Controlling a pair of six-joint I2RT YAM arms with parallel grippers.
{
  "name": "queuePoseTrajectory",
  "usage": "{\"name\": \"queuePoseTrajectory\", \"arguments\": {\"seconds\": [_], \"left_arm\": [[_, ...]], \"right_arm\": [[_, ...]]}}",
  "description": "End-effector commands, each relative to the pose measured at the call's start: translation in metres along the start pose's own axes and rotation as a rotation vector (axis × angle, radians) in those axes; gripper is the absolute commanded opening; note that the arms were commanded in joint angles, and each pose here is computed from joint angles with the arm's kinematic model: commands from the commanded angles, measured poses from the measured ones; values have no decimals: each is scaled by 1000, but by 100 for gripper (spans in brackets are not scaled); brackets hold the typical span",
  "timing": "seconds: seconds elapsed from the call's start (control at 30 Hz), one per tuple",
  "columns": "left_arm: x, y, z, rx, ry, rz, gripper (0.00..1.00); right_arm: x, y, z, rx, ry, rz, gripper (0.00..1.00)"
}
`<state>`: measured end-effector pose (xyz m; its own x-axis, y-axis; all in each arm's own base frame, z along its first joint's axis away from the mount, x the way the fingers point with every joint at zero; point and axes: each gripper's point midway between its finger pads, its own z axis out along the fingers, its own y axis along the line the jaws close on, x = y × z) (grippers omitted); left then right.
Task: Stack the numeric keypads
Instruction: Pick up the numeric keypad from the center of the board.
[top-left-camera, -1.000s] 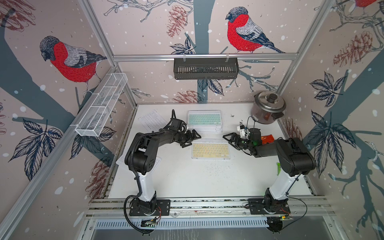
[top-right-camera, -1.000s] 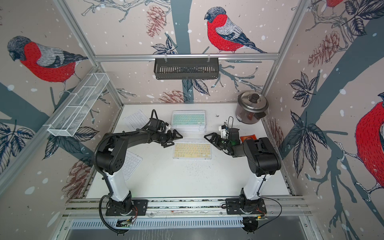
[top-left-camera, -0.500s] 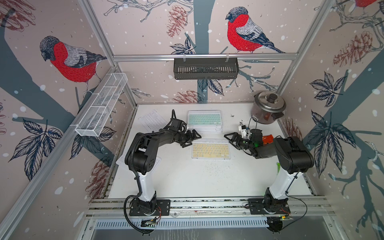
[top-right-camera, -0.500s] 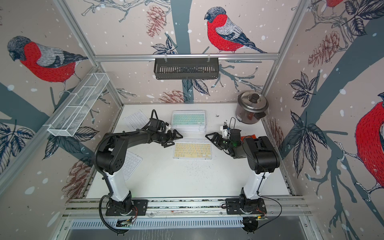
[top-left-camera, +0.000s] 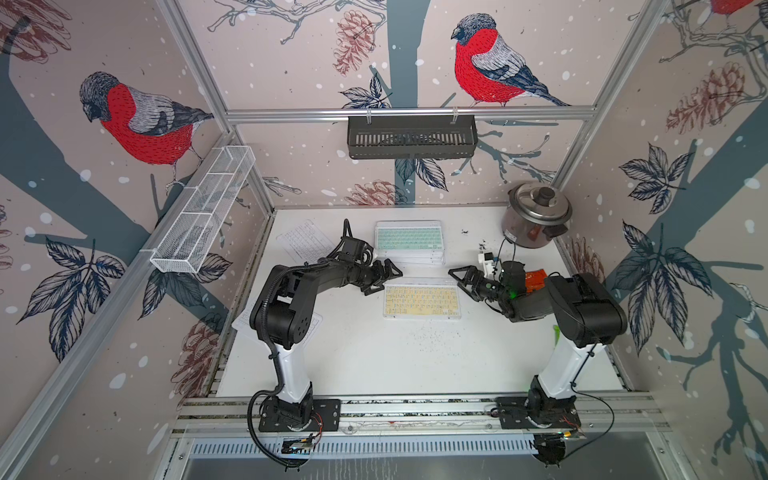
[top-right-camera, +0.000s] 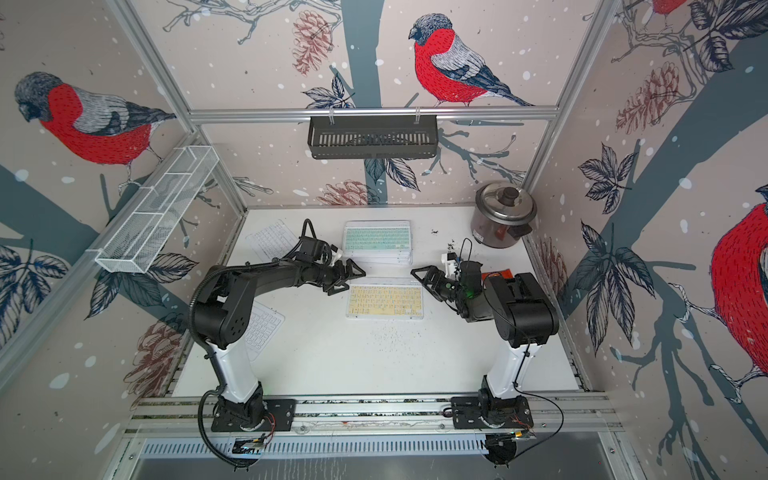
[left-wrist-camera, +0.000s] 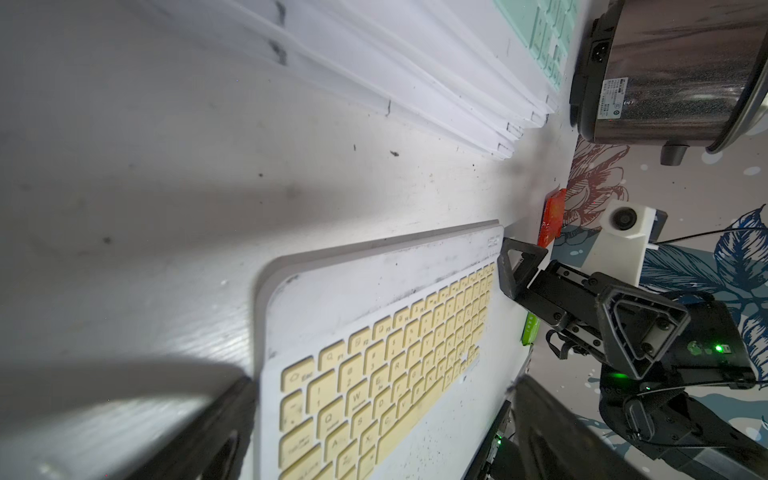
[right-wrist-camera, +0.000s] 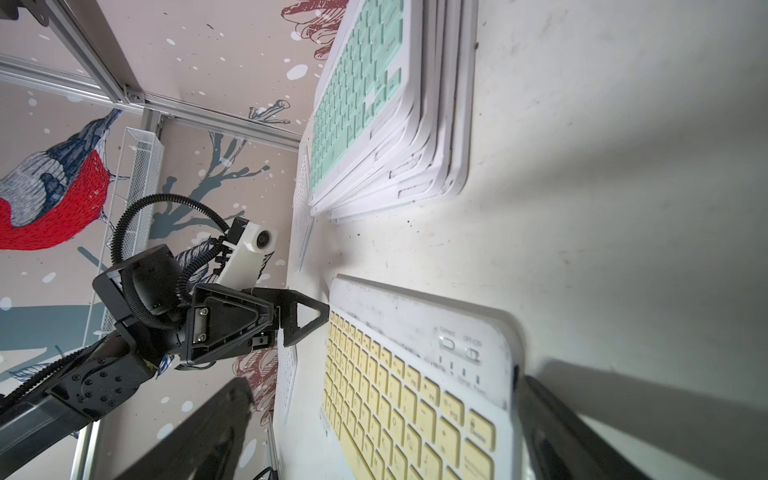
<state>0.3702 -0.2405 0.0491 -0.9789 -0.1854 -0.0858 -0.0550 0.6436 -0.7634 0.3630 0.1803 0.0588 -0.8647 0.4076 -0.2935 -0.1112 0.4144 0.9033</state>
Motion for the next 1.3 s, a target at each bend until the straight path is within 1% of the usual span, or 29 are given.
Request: {"name": "queuePoseTrajectory", "arguments": {"seconds": [0.0,0.17,0.33,0.47,0.8,0.87,1.1,1.27], "left_arm": [[14,35,3,-131,27,-71,97],[14,35,4,-131,29,-72,96],[12,35,4,-133,28,-73,96],[13,35,4,-134,31,-72,96],[12,34,3,-130,27,-69,96],[12,34,3,-130,28,-69,96],[12,36,4,-131,31,-73,96],[13,36,4,-131,31,-73,96]], "right_arm": [[18,-24,1,63,57,107,100],[19,-25,3,44,60,124,100],[16,-35,1,76,43,133,100],[13,-38,2,74,45,140,100],[2,-61,-6,246,-13,94,100],[0,-63,-8,262,-22,89,100],[3,-58,3,200,11,114,100],[14,-49,11,184,46,101,99]]}}
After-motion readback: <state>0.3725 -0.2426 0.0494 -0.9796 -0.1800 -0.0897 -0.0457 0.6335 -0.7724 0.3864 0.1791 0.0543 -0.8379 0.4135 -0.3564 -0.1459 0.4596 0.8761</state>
